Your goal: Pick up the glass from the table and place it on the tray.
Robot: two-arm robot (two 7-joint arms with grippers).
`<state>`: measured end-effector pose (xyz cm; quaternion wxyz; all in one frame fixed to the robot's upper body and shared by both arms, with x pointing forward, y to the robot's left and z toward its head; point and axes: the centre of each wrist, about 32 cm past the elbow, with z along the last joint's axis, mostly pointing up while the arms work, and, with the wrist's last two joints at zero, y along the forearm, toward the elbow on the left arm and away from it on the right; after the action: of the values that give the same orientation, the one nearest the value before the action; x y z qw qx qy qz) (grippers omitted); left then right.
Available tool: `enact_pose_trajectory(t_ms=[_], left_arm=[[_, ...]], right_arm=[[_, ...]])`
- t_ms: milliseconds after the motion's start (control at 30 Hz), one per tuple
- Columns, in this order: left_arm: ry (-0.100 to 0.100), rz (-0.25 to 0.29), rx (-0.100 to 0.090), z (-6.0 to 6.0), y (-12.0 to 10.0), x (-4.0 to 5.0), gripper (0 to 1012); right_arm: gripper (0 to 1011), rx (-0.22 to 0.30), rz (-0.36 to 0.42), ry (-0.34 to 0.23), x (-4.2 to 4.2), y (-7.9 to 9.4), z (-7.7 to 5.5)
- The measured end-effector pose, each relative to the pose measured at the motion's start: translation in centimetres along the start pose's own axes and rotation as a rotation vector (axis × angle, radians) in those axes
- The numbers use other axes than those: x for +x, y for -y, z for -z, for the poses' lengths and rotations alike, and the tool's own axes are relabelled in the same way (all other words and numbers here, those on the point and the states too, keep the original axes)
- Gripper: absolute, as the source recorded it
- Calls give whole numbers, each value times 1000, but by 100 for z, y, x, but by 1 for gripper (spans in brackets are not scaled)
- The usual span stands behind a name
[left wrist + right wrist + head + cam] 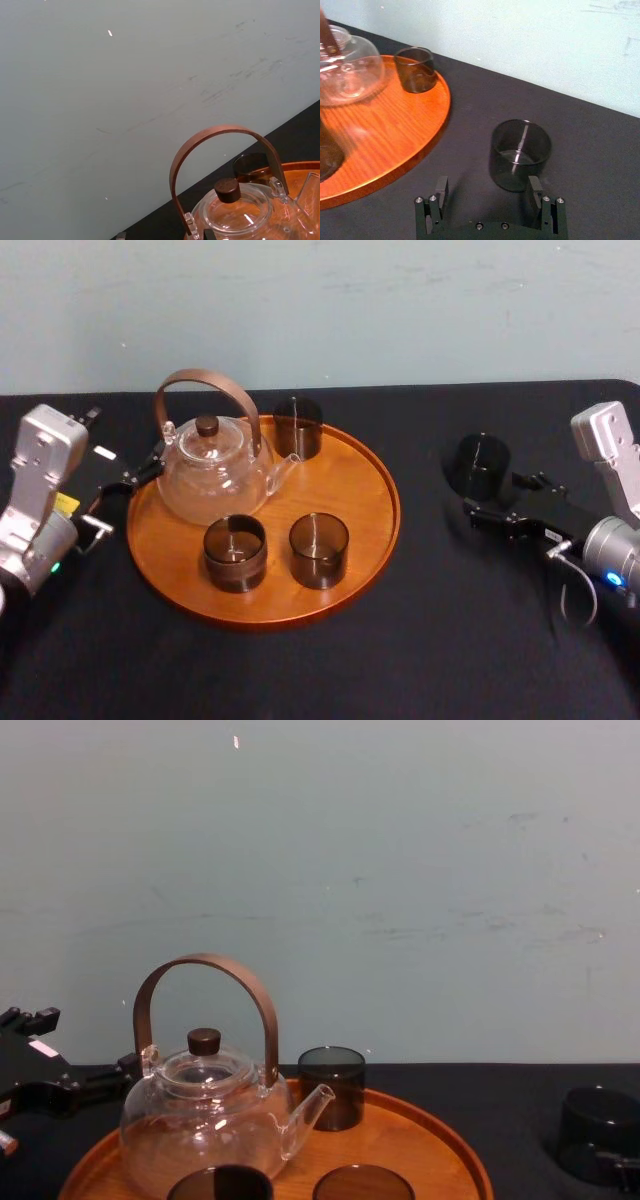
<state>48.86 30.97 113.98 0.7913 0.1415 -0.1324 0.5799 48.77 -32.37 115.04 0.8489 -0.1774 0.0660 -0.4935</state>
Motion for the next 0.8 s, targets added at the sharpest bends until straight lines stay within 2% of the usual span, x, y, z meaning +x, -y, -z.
enact_pose_trajectory(t_ms=[433, 800], left_arm=[[0, 0, 0, 0, 0, 0, 1001], [0, 0, 0, 0, 0, 0, 1001]], right_arm=[[1002, -15, 48, -19, 166, -95, -17], [1002, -26, 69, -14, 236, -202, -92]])
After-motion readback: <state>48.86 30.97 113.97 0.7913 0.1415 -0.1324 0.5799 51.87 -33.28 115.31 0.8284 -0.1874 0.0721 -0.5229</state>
